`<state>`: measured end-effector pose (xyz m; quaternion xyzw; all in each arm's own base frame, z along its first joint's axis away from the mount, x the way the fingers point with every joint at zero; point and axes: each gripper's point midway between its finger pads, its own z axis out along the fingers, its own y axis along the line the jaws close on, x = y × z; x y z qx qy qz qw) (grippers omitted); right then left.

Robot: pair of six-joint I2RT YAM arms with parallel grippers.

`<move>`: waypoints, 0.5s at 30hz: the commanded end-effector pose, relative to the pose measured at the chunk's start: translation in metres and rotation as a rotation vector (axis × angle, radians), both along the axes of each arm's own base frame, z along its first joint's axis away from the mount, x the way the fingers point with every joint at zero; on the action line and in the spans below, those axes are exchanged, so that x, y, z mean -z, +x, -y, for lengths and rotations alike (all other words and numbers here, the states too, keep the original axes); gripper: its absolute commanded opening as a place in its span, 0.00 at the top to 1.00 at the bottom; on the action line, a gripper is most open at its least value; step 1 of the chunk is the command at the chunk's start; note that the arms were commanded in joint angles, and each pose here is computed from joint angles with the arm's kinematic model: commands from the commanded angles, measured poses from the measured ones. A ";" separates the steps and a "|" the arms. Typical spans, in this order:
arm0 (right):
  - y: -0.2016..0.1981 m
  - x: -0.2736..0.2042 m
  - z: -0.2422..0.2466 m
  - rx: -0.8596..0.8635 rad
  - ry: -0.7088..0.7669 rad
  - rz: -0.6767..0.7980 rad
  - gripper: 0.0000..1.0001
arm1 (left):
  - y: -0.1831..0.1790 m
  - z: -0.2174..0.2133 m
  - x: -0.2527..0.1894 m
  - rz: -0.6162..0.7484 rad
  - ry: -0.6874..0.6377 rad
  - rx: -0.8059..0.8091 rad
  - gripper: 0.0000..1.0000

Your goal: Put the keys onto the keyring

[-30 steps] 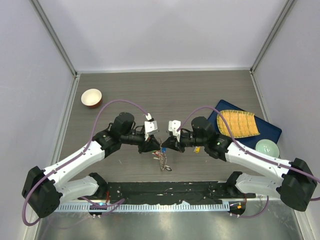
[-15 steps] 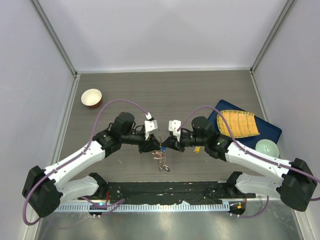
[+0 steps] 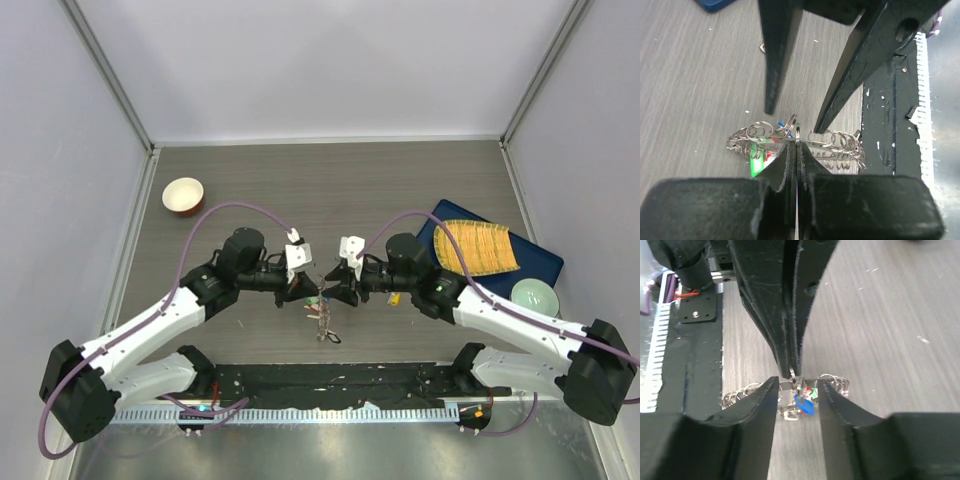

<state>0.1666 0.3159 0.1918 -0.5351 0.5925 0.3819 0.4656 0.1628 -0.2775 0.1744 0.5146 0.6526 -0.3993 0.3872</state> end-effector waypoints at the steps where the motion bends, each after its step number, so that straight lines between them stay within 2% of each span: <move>1: 0.019 -0.060 0.002 0.134 0.145 0.080 0.52 | 0.004 -0.007 -0.028 0.207 -0.030 0.024 1.00; 3: 0.032 -0.065 0.011 0.244 0.158 0.075 0.50 | 0.002 -0.011 -0.033 0.262 -0.042 0.032 1.00; 7: 0.040 -0.065 0.021 0.327 0.175 0.070 0.50 | 0.002 -0.015 -0.032 0.345 -0.067 0.031 1.00; 15: 0.011 -0.054 0.005 0.125 0.160 0.044 0.51 | 0.005 -0.013 -0.028 0.379 -0.075 0.038 1.00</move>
